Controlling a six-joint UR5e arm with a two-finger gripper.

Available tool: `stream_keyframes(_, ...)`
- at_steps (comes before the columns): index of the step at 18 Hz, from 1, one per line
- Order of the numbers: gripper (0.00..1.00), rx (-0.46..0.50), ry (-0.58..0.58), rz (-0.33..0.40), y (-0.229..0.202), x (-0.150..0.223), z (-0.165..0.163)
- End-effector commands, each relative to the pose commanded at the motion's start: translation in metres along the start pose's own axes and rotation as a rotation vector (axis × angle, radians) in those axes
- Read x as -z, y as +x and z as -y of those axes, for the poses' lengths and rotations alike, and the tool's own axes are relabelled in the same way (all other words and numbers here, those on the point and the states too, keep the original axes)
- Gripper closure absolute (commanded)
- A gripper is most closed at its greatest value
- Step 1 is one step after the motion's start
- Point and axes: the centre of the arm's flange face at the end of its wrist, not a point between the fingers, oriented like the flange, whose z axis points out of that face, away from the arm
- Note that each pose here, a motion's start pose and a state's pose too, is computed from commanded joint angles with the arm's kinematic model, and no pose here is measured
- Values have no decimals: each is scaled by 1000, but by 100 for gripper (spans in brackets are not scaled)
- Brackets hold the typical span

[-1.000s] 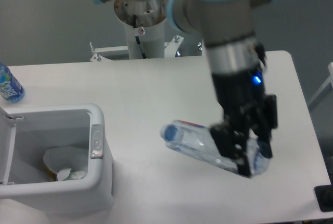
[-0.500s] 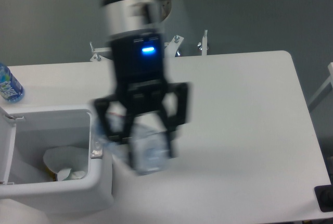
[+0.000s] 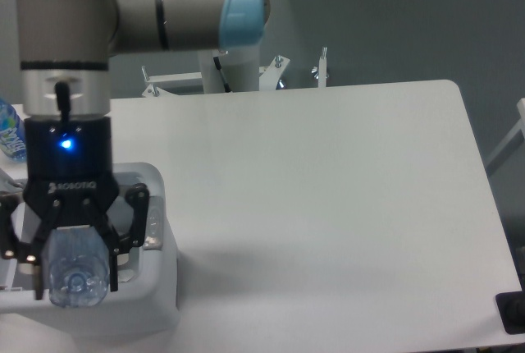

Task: Place the trash in the trash can

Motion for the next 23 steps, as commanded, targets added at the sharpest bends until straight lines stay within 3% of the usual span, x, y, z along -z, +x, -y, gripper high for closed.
stream_keyframes(3,0,19,18,28,-21,12,9)
stream_keyframes(8,0,124,57,169,-144,24,42)
stream_keyframes(12,0,52,24,277,-237,30,50)
stream_keyframes(14,0,-70,-82,309,-275,28,31)
stream_keyframes(18,0,-389,-276,331,-304,45,-3)
stream_keyframes(21,0,-529,-421,379,-326,55,-16)
stream_keyframes(23,0,-558,-446,369,-327,56,-17)
